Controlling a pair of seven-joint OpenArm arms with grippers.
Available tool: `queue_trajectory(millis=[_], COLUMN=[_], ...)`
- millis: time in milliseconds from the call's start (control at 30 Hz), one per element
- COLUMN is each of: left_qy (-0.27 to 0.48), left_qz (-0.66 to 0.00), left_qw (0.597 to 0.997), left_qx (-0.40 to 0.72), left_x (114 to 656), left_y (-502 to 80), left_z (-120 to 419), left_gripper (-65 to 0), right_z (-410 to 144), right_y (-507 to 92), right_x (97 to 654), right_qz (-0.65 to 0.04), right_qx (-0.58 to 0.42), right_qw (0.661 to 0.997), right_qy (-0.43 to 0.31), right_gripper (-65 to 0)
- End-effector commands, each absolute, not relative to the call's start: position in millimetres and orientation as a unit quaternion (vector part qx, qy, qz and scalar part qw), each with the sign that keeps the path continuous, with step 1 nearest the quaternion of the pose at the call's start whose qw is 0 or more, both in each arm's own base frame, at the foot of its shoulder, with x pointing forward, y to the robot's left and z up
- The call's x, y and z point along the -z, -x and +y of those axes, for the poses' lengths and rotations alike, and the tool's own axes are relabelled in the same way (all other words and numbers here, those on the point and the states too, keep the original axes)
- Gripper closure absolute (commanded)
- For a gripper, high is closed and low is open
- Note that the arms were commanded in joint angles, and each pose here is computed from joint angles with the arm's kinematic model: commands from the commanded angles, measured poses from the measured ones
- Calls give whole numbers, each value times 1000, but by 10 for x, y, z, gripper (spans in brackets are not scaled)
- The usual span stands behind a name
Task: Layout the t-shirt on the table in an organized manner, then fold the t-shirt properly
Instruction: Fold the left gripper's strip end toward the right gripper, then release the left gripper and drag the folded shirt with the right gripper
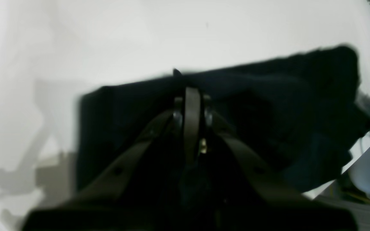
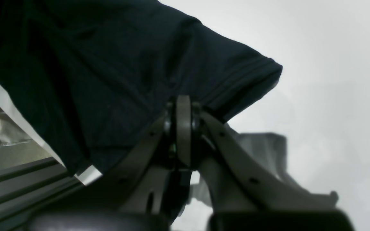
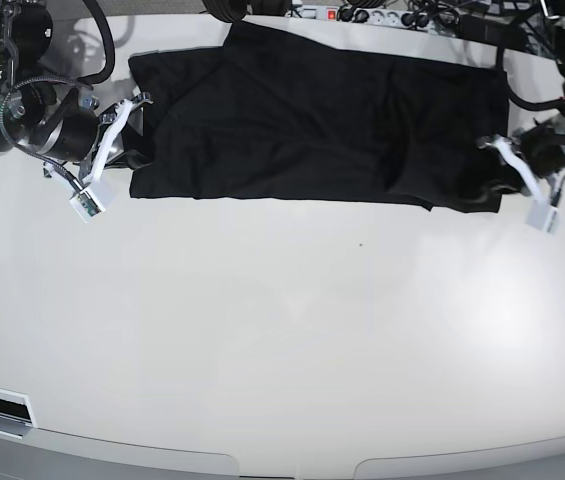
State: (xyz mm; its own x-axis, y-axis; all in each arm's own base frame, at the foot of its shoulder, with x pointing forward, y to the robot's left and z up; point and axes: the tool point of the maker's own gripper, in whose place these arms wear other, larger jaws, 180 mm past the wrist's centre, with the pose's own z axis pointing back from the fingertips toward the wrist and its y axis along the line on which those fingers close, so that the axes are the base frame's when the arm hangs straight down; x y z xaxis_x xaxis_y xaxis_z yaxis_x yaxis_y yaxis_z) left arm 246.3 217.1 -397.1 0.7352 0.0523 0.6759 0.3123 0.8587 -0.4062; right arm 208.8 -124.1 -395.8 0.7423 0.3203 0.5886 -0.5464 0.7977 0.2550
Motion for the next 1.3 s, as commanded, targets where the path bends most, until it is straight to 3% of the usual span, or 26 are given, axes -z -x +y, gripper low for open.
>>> queue_trajectory(millis=[0, 300, 533, 667, 833, 967, 1067, 1267], left_qy=[255, 272, 354, 361, 338, 325, 315, 305], left_qz=[-371, -320, -355, -372, -365, -353, -341, -333], left_qw=[889, 904, 863, 853, 866, 876, 884, 890], left_qx=[81, 77, 63, 54, 53, 55, 56, 60], left_x=[3921, 4351, 3690, 3507, 3521, 3556, 3591, 3566], left_y=[-2553, -2710, -2929, -2943, -2858, -2766, -2682, -2618], left_z=[2172, 2025, 1955, 2084, 2292, 2406, 2489, 2615], left_gripper=[0, 0, 0, 0, 0, 0, 0, 0], right_z=[-1240, -1241, -1187, -1368, -1746, -1886, -1938, -1696], right_y=[-2162, -2171, -2294, -2220, -2069, -1922, -1786, -1745], right_x=[3866, 3861, 3491, 3477, 3652, 3823, 4083, 4323], right_qz=[-287, -287, -332, -328, -294, -281, -244, -230], right_qx=[-242, -243, -269, -247, -173, -107, -66, -28], right_qw=[902, 902, 882, 894, 931, 945, 956, 936], right_qy=[-213, -212, -199, -180, -127, -131, -150, -265], right_gripper=[0, 0, 0, 0, -239, -352, -395, -395])
